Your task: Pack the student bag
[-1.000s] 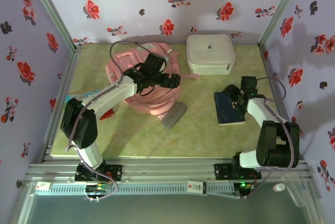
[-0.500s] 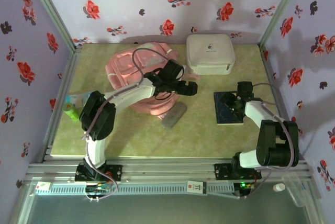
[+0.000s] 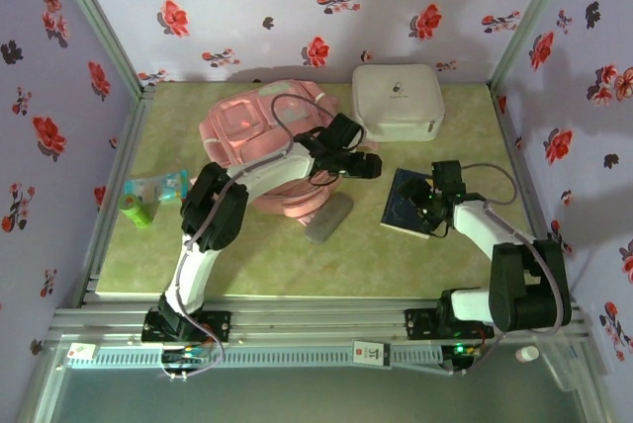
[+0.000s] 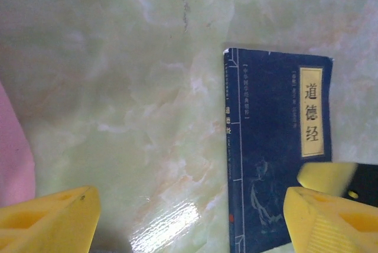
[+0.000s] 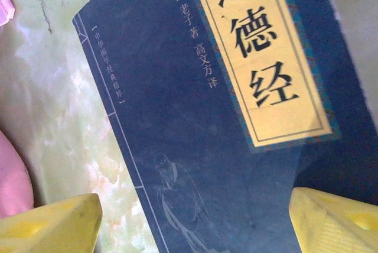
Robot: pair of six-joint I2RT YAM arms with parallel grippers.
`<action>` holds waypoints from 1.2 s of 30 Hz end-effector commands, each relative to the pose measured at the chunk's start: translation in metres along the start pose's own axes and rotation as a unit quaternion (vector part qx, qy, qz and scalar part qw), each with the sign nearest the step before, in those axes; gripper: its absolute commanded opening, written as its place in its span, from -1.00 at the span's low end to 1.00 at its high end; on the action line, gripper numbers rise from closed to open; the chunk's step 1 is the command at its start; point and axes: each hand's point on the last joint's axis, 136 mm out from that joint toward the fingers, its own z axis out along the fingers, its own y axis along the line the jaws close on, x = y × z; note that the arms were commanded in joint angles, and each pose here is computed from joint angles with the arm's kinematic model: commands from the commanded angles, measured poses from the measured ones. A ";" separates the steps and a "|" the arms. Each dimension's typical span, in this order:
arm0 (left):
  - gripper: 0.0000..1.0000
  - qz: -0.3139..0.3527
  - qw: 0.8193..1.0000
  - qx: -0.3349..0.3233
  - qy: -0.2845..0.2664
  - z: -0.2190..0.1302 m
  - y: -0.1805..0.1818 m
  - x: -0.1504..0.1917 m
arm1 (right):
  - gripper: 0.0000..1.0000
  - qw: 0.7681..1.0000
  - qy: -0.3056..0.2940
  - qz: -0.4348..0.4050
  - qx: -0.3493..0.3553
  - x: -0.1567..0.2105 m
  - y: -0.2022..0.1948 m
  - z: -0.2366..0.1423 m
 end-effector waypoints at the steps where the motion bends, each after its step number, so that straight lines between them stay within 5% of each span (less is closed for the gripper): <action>1: 0.58 0.000 0.999 0.002 0.039 0.015 -0.009 0.017 | 0.65 0.997 -0.046 -0.056 0.030 -0.021 0.001 -0.023; 4: 0.57 0.008 0.999 0.003 0.054 0.026 -0.018 0.025 | 0.58 0.993 -0.069 -0.078 0.059 -0.038 -0.010 -0.028; 14: 0.34 -0.014 0.996 0.025 0.087 0.062 -0.040 0.046 | -0.22 0.992 -0.020 -0.084 0.093 -0.045 -0.038 -0.004; 17: 0.22 -0.024 0.995 0.032 0.094 0.067 -0.041 0.049 | -0.32 0.991 -0.015 -0.085 0.101 -0.044 -0.043 0.000; 36: -0.16 -0.066 0.990 0.028 0.118 0.085 -0.036 0.060 | -0.37 0.993 0.041 -0.080 0.078 -0.025 -0.043 0.021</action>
